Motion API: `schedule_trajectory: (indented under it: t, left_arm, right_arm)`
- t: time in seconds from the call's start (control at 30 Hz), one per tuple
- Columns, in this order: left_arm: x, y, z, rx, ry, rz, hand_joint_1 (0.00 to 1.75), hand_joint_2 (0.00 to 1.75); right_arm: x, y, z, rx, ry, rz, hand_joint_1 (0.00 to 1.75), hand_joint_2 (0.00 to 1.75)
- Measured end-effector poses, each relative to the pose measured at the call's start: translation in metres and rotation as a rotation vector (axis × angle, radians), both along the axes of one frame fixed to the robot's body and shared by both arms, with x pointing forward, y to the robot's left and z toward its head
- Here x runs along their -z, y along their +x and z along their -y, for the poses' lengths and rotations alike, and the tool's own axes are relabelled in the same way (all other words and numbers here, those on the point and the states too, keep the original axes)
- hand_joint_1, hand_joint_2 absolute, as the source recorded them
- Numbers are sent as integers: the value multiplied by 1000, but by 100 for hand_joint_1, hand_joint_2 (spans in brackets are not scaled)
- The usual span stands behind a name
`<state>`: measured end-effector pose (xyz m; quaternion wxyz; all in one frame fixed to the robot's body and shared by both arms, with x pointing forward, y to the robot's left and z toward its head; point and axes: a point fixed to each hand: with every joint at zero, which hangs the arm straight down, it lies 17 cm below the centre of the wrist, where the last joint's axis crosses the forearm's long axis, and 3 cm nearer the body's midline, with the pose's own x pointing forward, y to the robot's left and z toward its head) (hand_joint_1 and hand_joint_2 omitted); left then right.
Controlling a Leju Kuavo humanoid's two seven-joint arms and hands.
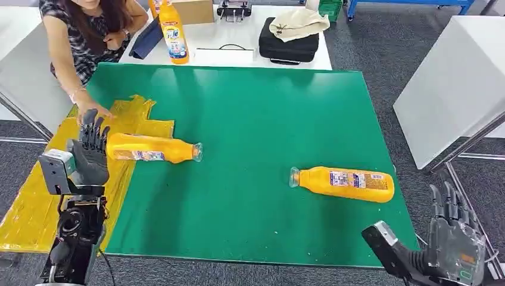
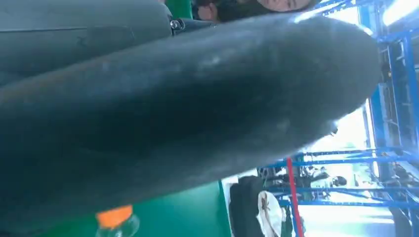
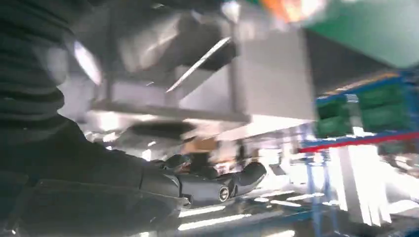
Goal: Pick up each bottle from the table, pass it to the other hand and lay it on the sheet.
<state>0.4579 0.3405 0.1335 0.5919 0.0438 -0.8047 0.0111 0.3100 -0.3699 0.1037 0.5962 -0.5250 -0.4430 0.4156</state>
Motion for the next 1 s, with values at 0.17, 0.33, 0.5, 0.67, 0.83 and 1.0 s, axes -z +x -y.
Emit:
schedule_trajectory:
  t: [0.17, 0.33, 0.5, 0.67, 0.83, 1.0]
  left_arm:
    - [0, -1, 9, 25, -18, 13, 0, 0]
    - [0, 0, 9, 18, -42, 19, 0, 0]
    - [0, 0, 7, 10, -54, 21, 0, 0]
    - [-3, -1, 0, 11, -80, 30, 0, 0]
    - [-2, -3, -8, 2, -79, 30, 0, 0]
    - [-1, -4, -9, 0, -78, 29, 0, 0]
  right_arm:
    - [21, -2, 21, 56, -18, -49, 0, 175]
    - [47, 9, 35, 91, -34, -89, 0, 175]
    - [65, 20, 38, 78, -38, -123, 0, 175]
    - [81, 45, 41, 3, -14, -116, 0, 175]
    - [93, 55, 41, -37, -25, -147, 0, 175]
    - [94, 56, 41, -40, -25, -148, 0, 175]
